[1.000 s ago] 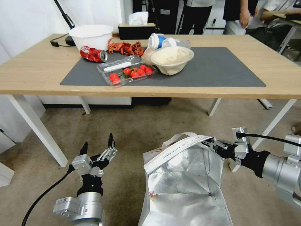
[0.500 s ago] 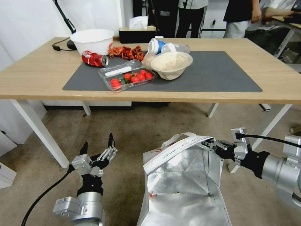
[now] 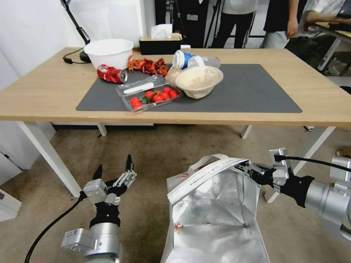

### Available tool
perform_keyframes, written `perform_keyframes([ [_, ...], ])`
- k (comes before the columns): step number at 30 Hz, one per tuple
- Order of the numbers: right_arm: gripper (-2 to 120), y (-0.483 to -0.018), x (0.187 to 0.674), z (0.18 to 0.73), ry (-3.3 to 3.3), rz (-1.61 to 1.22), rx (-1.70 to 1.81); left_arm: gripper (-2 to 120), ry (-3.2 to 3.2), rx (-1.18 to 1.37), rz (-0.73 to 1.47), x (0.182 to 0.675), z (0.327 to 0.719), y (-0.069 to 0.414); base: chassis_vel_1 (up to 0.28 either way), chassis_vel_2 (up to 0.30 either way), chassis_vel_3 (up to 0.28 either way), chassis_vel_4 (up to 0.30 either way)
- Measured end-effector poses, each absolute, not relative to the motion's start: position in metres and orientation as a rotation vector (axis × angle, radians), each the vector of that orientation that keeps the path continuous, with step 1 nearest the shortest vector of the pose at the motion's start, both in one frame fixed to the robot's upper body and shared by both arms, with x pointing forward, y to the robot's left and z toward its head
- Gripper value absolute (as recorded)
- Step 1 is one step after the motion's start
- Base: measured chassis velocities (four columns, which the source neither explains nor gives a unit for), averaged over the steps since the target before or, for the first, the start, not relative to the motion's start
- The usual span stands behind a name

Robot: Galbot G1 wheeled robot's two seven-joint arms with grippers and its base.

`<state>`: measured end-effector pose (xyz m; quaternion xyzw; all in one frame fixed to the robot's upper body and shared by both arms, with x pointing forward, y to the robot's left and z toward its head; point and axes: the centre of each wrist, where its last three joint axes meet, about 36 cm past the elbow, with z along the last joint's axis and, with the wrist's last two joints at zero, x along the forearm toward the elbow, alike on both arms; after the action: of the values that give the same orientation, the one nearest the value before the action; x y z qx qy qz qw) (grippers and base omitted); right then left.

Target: Pick up the food delivery bag from the floor and place it on the table.

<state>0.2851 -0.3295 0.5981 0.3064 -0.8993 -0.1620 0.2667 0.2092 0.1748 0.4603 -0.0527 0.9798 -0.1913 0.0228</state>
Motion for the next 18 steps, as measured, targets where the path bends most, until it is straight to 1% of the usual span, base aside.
perform_keyframes([
  [18, 0, -0.3301, 0.285, 0.5987, -2.43, -0.437, 0.824, 100, 3.035, -0.167, -0.593, 0.2082, 0.4613, 0.1742, 0.0, 0.0, 0.0, 0.0],
])
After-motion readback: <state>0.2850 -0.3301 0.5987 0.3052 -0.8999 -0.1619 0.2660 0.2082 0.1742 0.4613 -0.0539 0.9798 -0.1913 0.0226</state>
